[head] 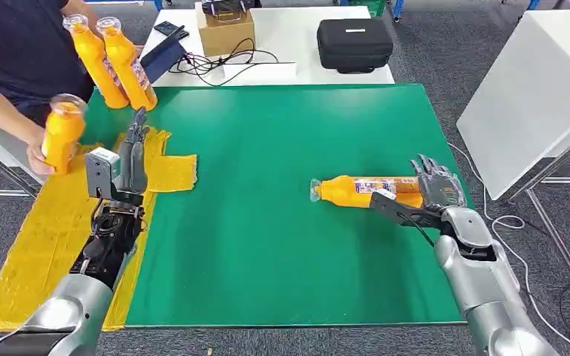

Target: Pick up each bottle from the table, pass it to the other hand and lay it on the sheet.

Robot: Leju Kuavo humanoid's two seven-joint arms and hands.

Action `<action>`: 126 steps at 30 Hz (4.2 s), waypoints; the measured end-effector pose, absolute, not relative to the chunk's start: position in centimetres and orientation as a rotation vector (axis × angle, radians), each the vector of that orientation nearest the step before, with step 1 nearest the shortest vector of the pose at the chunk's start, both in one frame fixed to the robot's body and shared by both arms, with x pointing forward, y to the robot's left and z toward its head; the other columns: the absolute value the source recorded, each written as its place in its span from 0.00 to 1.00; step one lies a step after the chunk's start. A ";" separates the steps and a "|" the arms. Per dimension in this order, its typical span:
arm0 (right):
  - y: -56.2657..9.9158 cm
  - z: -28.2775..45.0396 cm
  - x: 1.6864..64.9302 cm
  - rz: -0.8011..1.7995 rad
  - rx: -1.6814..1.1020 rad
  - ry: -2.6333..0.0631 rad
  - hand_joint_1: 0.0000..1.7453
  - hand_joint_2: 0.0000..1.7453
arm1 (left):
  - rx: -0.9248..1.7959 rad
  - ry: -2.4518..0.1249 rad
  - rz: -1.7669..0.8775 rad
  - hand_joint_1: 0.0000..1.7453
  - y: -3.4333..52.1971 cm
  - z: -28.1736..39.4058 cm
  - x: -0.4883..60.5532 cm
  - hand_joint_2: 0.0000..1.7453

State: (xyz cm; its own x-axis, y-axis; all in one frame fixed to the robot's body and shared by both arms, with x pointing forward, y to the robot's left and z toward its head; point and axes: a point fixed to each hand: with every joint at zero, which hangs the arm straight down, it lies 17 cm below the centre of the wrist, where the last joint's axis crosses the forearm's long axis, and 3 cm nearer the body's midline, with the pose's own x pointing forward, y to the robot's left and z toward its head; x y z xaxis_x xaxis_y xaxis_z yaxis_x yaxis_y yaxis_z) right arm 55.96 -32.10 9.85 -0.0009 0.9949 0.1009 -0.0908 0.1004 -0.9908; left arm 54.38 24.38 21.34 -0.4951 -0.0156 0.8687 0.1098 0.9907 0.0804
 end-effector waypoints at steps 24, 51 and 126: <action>-35.5 3.6 56.4 1.225 -0.917 -0.935 0.00 1.00 | -0.120 -2.092 -0.147 0.00 23.1 22.0 54.5 0.00; -33.0 5.4 58.6 1.337 -0.954 -0.868 0.00 1.00 | -0.172 -2.163 -0.158 0.00 20.7 25.4 54.5 0.00; -27.4 2.6 56.9 1.199 -0.737 -1.024 1.00 1.00 | -0.270 -2.157 -0.096 0.00 20.0 25.6 54.2 0.00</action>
